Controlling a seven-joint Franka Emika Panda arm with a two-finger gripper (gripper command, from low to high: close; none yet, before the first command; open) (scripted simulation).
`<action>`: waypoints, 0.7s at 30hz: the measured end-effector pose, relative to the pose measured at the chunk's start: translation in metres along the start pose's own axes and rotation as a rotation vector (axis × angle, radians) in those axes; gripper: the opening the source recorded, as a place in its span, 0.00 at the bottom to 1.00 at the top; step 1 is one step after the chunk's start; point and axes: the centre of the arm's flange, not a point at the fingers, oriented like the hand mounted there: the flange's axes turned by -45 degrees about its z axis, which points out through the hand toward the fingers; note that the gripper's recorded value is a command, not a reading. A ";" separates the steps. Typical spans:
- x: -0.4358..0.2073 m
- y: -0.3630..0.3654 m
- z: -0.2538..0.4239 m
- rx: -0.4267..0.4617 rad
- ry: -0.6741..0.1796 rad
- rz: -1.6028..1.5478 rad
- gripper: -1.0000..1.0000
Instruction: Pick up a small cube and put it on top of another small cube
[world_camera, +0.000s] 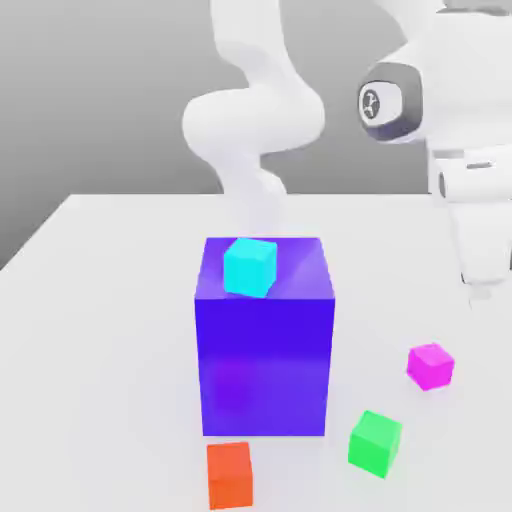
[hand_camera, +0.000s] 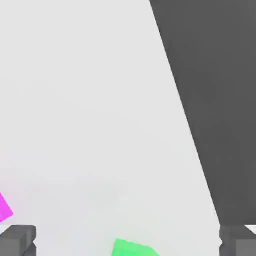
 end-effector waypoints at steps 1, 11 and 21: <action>0.005 -0.018 0.017 0.028 -0.015 -0.079 0.50; 0.001 -0.091 0.134 0.136 -0.071 -0.365 0.50; 0.002 -0.090 0.126 0.138 -0.073 -0.366 0.00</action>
